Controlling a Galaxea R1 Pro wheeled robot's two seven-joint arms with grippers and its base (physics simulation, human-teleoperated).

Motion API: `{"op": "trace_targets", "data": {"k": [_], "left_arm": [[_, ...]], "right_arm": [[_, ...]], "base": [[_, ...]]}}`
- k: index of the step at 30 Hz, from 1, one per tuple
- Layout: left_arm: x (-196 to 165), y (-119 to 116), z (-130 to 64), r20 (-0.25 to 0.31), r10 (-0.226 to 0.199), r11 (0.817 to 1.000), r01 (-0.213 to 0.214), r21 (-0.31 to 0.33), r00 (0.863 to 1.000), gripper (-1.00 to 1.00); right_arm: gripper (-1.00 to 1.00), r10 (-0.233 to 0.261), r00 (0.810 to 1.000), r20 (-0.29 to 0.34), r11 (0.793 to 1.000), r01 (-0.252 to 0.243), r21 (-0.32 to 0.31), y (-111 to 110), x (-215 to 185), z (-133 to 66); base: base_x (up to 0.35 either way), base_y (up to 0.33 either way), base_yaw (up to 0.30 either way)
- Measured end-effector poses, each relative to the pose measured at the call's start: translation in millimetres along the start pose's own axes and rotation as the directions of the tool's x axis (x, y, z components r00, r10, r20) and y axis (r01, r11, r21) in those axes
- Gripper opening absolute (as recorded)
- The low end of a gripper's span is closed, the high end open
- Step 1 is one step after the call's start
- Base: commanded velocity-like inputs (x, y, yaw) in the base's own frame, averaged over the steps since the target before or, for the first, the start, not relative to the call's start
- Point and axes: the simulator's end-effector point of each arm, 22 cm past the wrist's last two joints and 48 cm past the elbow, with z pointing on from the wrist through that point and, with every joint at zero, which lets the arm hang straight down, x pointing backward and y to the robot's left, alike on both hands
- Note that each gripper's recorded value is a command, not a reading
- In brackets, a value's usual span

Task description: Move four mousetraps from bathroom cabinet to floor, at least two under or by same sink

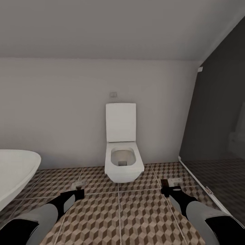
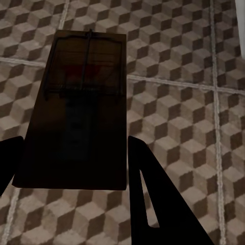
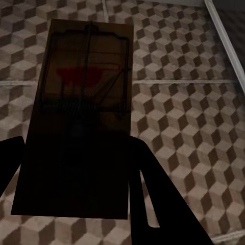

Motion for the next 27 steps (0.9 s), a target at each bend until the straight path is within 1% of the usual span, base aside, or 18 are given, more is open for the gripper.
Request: {"op": "trace_targets", "data": {"k": [20, 27], "left_arm": [[39.1, 5.5, 24.3, 0.001, -0.001, 1.000, 0.001, 0.000, 1.000, -1.00], [53.5, 7.5, 34.4, -0.027, 0.002, 1.000, -0.002, -0.005, 1.000, -1.00]], "right_arm": [[-1.00, 0.004, 1.000, 0.015, 1.000, -0.004, 0.001, 8.6, 37.5, 20.4], [-1.00, -0.002, 1.000, -0.007, 1.000, 0.002, -0.002, 12.2, 51.3, 29.9]], "base": [[0.000, 0.000, 0.000], [0.000, 0.000, 0.000]]}}
